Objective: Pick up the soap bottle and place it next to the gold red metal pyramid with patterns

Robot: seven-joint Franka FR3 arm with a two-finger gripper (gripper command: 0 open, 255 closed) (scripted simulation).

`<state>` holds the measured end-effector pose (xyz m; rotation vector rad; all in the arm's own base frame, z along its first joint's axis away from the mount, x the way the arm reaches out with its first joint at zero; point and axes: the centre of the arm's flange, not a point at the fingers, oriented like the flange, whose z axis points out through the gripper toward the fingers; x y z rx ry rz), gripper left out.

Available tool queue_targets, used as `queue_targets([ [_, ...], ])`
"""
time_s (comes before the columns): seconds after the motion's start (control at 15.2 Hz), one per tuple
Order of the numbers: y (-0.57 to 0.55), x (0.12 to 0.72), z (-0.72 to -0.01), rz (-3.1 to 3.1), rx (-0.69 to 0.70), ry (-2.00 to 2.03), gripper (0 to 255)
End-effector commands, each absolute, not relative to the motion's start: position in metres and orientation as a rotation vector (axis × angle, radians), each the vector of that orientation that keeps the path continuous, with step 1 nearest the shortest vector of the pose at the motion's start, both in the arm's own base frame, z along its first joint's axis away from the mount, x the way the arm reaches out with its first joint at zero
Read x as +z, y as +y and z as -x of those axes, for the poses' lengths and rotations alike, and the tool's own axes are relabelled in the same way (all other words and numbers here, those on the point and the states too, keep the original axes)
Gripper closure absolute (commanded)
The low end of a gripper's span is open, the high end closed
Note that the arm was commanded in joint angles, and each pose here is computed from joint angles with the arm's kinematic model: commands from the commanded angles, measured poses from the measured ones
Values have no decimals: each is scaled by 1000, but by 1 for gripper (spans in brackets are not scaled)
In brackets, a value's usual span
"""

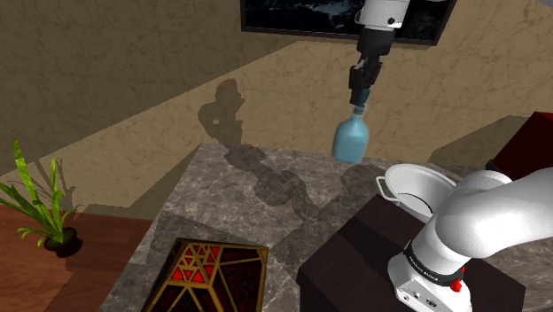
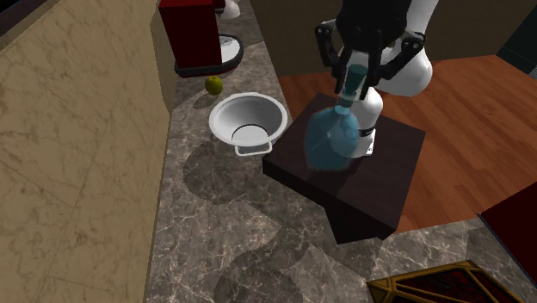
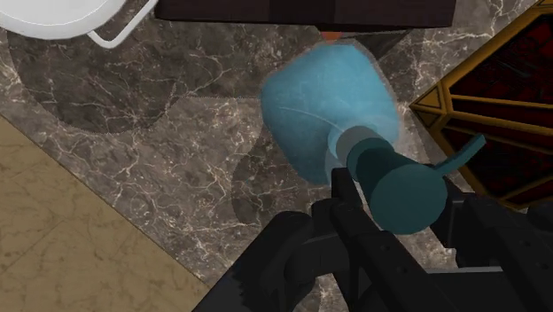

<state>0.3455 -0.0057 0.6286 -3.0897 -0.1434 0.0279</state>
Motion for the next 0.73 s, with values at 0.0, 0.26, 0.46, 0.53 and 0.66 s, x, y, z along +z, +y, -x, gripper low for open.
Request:
queue_targets([
  [0.0, 18, 628, -335, 3090, 28, -141, 255],
  [0.26, 67, 628, -314, 3090, 28, -141, 255],
  [0.46, 103, 628, -298, 3090, 28, -141, 255],
  [0.53, 115, 628, -293, 3090, 28, -141, 255],
  [0.66, 139, 628, -282, 3090, 28, -141, 255],
])
